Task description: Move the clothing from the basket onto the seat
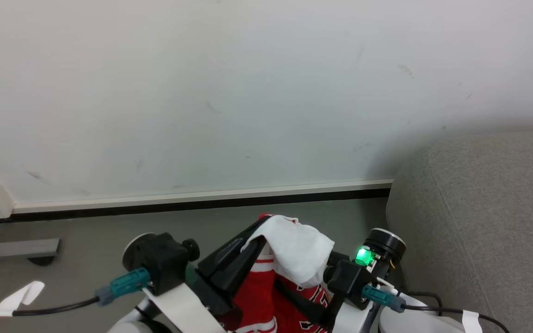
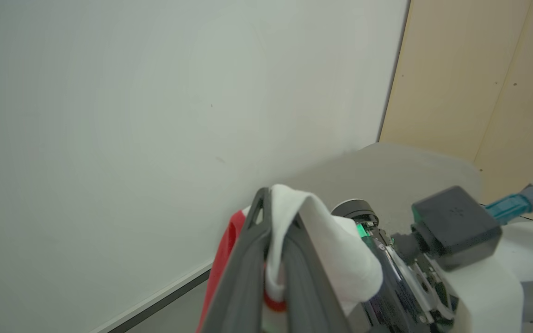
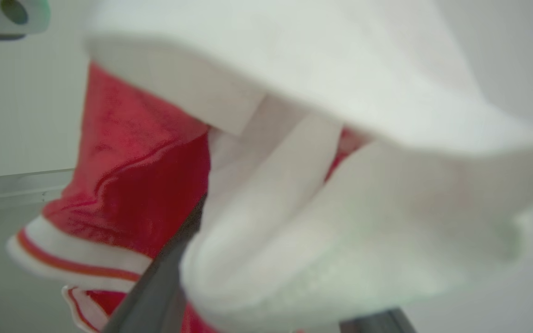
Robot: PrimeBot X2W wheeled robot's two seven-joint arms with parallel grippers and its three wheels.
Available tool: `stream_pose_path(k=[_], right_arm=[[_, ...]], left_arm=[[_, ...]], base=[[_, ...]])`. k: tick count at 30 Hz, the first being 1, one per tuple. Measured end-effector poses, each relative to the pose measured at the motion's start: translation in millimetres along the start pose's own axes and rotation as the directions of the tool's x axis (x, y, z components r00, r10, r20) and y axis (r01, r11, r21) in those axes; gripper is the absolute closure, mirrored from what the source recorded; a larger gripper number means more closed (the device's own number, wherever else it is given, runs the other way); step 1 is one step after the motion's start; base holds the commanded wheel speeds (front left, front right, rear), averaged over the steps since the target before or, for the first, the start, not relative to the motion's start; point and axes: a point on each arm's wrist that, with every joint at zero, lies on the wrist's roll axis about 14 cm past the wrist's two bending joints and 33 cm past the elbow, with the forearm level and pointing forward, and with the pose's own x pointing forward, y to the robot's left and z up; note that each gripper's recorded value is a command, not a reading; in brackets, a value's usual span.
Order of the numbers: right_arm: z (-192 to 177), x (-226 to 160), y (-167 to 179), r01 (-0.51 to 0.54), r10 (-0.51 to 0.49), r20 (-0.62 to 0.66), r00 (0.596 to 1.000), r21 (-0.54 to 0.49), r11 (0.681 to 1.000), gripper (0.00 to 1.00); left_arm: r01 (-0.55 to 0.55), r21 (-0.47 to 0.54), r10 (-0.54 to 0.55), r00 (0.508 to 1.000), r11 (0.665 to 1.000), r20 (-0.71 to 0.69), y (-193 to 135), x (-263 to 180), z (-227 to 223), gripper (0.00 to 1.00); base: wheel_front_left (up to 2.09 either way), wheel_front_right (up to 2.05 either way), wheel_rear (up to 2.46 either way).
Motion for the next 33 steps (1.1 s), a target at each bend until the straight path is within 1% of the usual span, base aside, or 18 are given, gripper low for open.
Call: stream_pose_path(k=[5,9,14,15,16,17,23,27,28,29,31,32,33], right_arm=[[7.9,1.2,-6.8,0.008,-0.008,0.023,1.000,0.010,1.000,0.00],[3.8,-2.2,-7.6,0.005,-0.006,0.011,1.000,0.011,1.000,0.00],[9.8,-0.8,-0.1,-0.015,0.014,0.033,0.999,0.045,0.999,0.00],[10.5,-0.1,2.5,-0.022,0.020,0.037,0.999,0.052,0.998,0.17],[12.1,0.6,3.7,-0.024,0.022,0.046,0.999,0.060,0.998,0.70],[14.1,1.4,4.1,-0.026,0.023,0.052,0.998,0.064,0.998,1.00],[20.6,3.9,7.4,-0.040,0.032,0.083,0.996,0.096,0.995,1.00],[23.2,3.5,5.4,-0.035,0.022,0.096,0.995,0.134,0.990,1.00],[23.6,3.0,3.8,-0.030,0.016,0.099,0.995,0.142,0.989,1.00],[23.9,2.4,2.2,-0.025,0.009,0.102,0.995,0.151,0.988,1.00],[23.8,0.4,-1.2,-0.010,-0.010,0.107,0.994,0.179,0.984,1.00],[23.7,-0.9,-3.6,0.000,-0.022,0.110,0.994,0.192,0.981,1.00],[25.0,-2.2,-7.0,0.012,-0.036,0.117,0.993,0.202,0.979,1.00]], left_arm=[[0.034,-0.021,-0.034,0.999,0.999,-0.006,-9.3,1.0,-1.6,1.00],[0.048,-0.032,-0.048,0.999,0.998,-0.016,-12.3,0.7,-3.9,1.00],[0.056,-0.044,-0.057,0.998,0.997,-0.021,-13.1,1.5,-5.6,1.00],[0.060,-0.049,-0.061,0.998,0.997,-0.022,-14.3,1.9,-6.3,1.00],[0.065,-0.052,-0.066,0.998,0.997,-0.023,-15.8,2.3,-6.8,1.00],[0.072,-0.056,-0.073,0.997,0.996,-0.022,-17.7,2.9,-7.3,1.00],[0.078,-0.070,-0.080,0.996,0.994,-0.029,-19.0,4.1,-11.9,1.00],[0.049,-0.071,-0.052,0.998,0.996,-0.035,-11.6,3.7,-15.4,1.00],[0.029,-0.070,-0.032,0.999,0.997,-0.036,-6.9,3.4,-16.5,0.97],[0.009,-0.066,-0.012,0.999,0.998,-0.039,-2.0,3.2,-17.9,0.85],[-0.012,-0.058,0.009,0.999,0.998,-0.053,3.8,2.2,-22.8,0.67],[-0.016,-0.059,0.013,0.998,0.998,-0.060,4.7,1.8,-25.6,0.44],[-0.018,-0.062,0.015,0.998,0.998,-0.062,5.0,1.8,-27.6,0.00]], base=[[0.00,0.00,0.00],[0.00,0.00,0.00],[0.00,0.00,0.00],[0.00,0.00,0.00],[0.00,0.00,0.00],[0.00,0.00,0.00],[0.00,0.00,0.00],[0.00,0.00,0.00],[0.00,0.00,0.00],[0.00,0.00,0.00],[0.00,0.00,0.00],[0.00,0.00,0.00],[0.00,0.00,0.00]])
